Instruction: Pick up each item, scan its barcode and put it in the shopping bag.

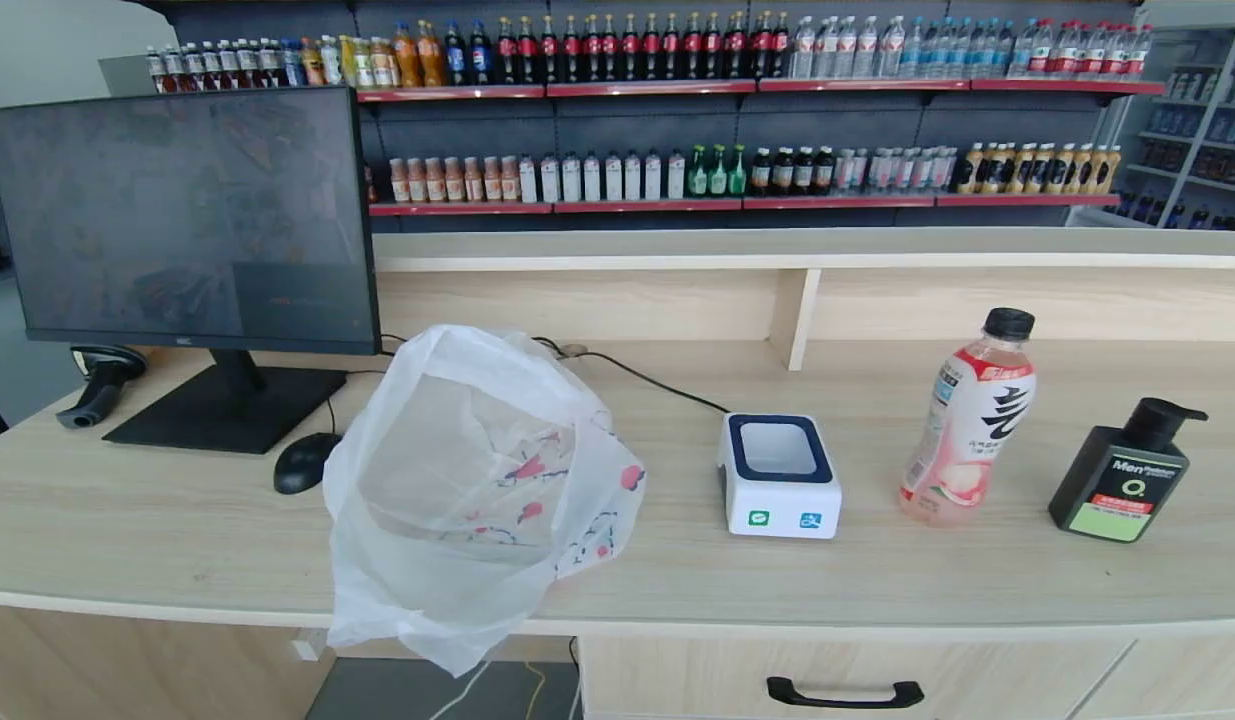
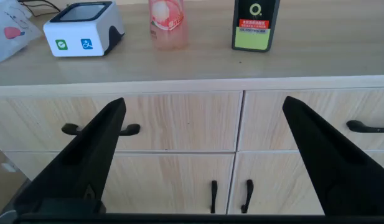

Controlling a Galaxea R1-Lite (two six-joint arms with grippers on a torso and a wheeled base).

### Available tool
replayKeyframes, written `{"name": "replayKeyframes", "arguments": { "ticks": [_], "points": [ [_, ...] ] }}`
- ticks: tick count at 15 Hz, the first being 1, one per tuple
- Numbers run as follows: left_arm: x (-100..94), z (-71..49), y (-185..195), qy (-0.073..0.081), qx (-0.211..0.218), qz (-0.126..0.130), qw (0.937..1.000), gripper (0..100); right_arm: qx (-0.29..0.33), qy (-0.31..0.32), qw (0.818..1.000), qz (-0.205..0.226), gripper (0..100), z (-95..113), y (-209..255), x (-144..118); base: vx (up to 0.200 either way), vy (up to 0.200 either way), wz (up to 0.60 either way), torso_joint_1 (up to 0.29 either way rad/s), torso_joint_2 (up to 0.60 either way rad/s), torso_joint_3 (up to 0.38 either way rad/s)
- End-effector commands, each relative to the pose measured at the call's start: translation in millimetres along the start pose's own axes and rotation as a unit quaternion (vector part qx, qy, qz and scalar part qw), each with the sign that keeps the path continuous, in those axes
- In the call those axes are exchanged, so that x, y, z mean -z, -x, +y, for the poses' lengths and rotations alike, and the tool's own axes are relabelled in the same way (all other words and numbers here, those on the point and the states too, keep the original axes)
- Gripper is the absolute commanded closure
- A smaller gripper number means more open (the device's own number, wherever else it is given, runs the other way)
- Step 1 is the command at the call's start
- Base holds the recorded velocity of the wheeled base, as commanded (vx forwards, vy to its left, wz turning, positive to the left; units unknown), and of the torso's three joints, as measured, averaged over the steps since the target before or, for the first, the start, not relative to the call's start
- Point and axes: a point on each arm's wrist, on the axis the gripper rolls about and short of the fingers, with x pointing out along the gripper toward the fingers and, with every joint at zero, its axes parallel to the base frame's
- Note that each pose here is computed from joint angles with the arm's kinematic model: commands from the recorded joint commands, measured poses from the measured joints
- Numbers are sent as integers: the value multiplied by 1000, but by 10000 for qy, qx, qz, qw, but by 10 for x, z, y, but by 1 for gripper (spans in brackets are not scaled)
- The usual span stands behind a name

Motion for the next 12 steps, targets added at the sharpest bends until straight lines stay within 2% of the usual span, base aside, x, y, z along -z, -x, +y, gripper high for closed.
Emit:
{"name": "replayKeyframes", "arguments": {
  "ticks": [1,3,12],
  "points": [
    [0,0,0,2,0,-2,10000,0,-2,8,10000,-10,0,0,0,-1,0,200,0,27,17,-7],
    [0,0,0,-6,0,-2,10000,0,-2,0,10000,-10,0,0,0,-1,0,200,0,2,0,5],
    [0,0,0,-21,0,-2,10000,0,-2,23,10000,-10,0,0,0,-1,0,0,0,0,0,0]
  ]
}}
